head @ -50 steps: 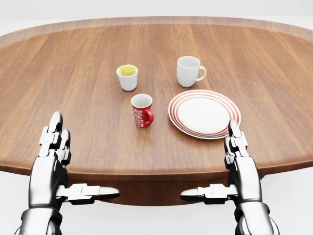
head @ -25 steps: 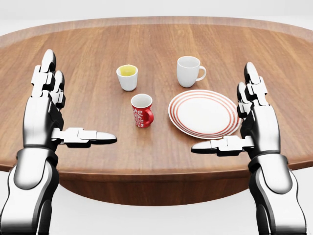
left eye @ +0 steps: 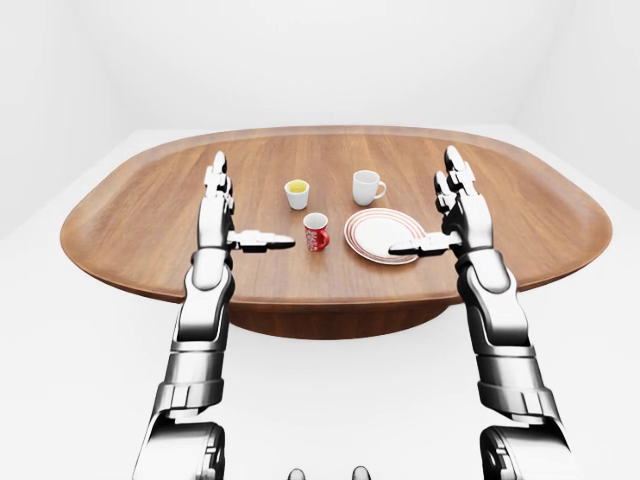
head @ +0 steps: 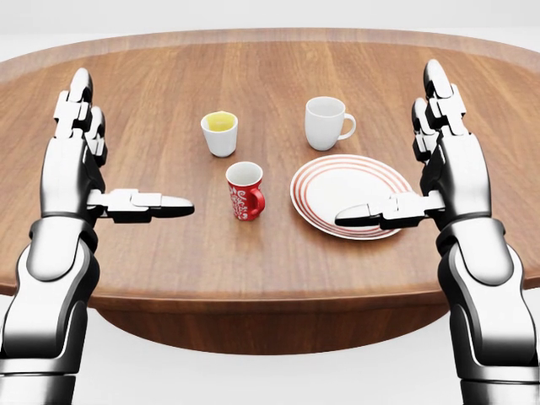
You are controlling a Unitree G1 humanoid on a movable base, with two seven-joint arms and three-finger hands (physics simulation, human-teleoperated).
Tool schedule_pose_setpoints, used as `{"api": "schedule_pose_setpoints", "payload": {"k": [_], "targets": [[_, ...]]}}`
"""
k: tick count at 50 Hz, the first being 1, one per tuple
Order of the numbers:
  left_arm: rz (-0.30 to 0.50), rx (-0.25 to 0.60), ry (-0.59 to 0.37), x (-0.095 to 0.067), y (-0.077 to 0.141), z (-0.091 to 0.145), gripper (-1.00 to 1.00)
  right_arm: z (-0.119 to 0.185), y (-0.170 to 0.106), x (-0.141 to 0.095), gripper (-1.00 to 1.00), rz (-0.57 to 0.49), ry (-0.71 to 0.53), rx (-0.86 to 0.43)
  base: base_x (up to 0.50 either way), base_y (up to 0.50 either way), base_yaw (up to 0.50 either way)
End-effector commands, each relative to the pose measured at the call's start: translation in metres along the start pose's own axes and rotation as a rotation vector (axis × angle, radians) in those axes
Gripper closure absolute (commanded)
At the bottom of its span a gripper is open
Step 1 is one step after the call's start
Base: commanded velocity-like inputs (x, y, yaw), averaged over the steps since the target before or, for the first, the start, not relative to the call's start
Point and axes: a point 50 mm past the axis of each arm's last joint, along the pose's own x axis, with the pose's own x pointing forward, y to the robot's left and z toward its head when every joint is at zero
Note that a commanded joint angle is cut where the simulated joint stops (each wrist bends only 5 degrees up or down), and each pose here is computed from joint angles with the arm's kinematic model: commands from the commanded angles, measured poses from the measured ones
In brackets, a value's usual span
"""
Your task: Pick up the red mug and put it on the plate
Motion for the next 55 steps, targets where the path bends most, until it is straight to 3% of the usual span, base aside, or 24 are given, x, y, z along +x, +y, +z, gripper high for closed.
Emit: {"api": "schedule_pose_setpoints", "payload": {"k": [1, 34, 55], "targets": [[0.013, 0.001, -0.001, 0.004, 0.002, 0.002, -1.00, -0.002, -0.003, 0.004, -1.00, 0.001, 0.016, -0.015, 0.00, 0.00, 0.00], [0.012, 0.006, -0.043, 0.003, 0.000, 0.012, -1.00, -0.002, 0.000, 0.004, -1.00, 0.022, 0.018, -0.038, 0.16, 0.00, 0.00], [0.013, 0.007, -0.055, 0.004, 0.001, 0.015, -1.00, -0.004, 0.005, 0.006, -1.00, 0.045, 0.028, -0.046, 0.32, 0.00, 0.00]]}}
